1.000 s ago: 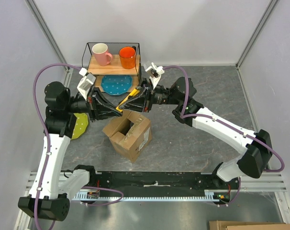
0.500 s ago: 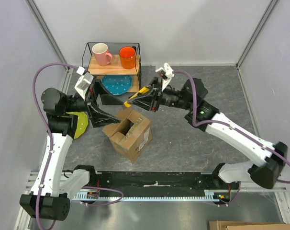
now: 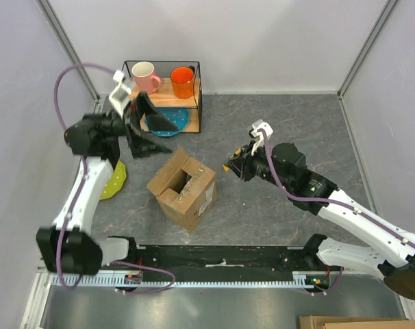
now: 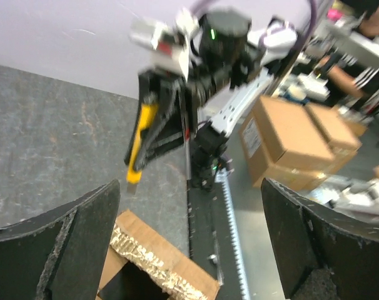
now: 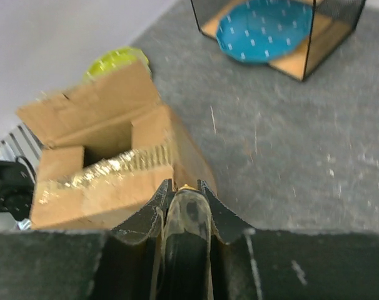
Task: Unpack the express box
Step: Adjust the express box at the center of the board.
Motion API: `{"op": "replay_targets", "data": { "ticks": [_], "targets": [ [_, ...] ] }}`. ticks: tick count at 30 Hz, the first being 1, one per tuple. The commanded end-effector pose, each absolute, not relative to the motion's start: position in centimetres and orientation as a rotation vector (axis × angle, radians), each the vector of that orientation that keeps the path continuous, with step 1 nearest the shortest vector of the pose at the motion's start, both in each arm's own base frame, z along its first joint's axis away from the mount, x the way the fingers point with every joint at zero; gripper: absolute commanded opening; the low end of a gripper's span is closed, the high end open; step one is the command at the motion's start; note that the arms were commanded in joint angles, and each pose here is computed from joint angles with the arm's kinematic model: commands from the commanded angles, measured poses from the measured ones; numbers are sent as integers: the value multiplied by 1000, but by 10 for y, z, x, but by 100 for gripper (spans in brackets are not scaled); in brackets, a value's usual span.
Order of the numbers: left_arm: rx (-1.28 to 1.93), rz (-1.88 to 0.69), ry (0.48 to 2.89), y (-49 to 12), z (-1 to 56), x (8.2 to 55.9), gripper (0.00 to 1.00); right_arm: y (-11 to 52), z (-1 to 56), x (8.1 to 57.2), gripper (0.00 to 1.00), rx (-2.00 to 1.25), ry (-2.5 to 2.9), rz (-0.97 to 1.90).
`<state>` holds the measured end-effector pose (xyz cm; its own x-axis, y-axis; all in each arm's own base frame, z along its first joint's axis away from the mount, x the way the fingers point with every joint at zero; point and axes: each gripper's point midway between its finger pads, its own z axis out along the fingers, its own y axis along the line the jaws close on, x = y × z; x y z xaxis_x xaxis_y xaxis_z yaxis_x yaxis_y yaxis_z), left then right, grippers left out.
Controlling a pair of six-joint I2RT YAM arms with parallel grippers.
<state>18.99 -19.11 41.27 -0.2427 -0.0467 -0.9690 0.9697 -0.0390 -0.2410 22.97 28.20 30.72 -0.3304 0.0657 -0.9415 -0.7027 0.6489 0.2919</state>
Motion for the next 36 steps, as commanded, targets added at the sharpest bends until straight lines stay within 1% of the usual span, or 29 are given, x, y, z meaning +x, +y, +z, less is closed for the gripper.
{"op": "replay_targets", "data": {
  "ticks": [1, 2, 3, 4, 5, 6, 8, 9, 10, 12, 14, 16, 17, 18, 19, 20, 21, 22, 23, 24, 26, 28, 29, 32, 33, 35, 36],
  "targets": [
    [1299, -1289, 1570, -176, 410, 192, 100, 272, 299, 232, 0, -411, 1778, 853],
    [1252, -1334, 1633, -177, 413, 206, 100, 274, 303, 230, 0, -409, 1755, 876],
    [1243, -1325, 1634, -176, 423, 210, 100, 273, 303, 230, 0, -405, 1750, 880],
    [1267, -1263, 1577, -177, 448, 209, 100, 271, 308, 228, 0, -396, 1735, 889],
    [1266, -1262, 1577, -177, 455, 216, 100, 272, 311, 226, 0, -397, 1723, 897],
    [1309, -1204, 1507, -177, 478, 209, 100, 270, 312, 226, 0, -394, 1718, 898],
    [1356, -1175, 1453, -178, 500, 204, 100, 270, 319, 220, 0, -414, 1692, 922],
    [1375, -1147, 1421, -179, 507, 209, 100, 270, 321, 220, 0, -417, 1687, 925],
    [1423, -1032, 1304, -178, 535, 195, 100, 270, 322, 219, 0, -419, 1685, 926],
    [1470, -917, 1183, -177, 558, 194, 100, 270, 322, 218, 0, -427, 1688, 927],
    [1543, -706, 940, -176, 583, 191, 100, 272, 319, 216, 0, -433, 1700, 938],
    [1558, -679, 838, -176, 599, 185, 100, 274, 318, 214, 0, -439, 1705, 956],
    [1594, -568, 679, -175, 611, 189, 100, 275, 319, 212, 0, -442, 1705, 965],
    [1533, -687, 775, -171, 610, 211, 100, 274, 319, 213, 0, -438, 1704, 967],
    [1454, -626, 679, -169, 637, 190, 100, 274, 320, 212, 0, -439, 1701, 967],
    [1420, -441, 502, -166, 657, 206, 100, 274, 323, 212, 0, -437, 1693, 972],
    [1143, -490, 630, -161, 677, 241, 99, 273, 325, 212, 0, -434, 1689, 971],
    [1069, -383, 596, -156, 687, 251, 100, 272, 326, 213, 0, -429, 1689, 966],
    [1055, -297, 521, -160, 696, 244, 99, 272, 329, 213, 0, -428, 1684, 968],
    [1043, -333, 586, -161, 684, 256, 99, 272, 330, 213, 0, -427, 1682, 966],
    [1074, -357, 675, -161, 664, 265, 100, 270, 326, 217, 0, -414, 1701, 940],
    [1120, -431, 843, -162, 611, 276, 99, 267, 317, 219, 0, -402, 1737, 909],
    [1120, -475, 937, -162, 571, 275, 99, 264, 314, 223, 0, -382, 1753, 880],
    [1151, -442, 1008, -156, 512, 255, 100, 257, 298, 225, 0, -356, 1815, 832],
    [1139, -423, 1048, -152, 485, 239, 99, 253, 294, 227, 0, -342, 1832, 803],
    [1175, -410, 1129, -147, 439, 232, 99, 249, 280, 228, 0, -318, 1885, 773],
    [1185, -391, 1161, -144, 428, 225, 100, 249, 273, 228, 0, -315, 1909, 762]
  ]
}}
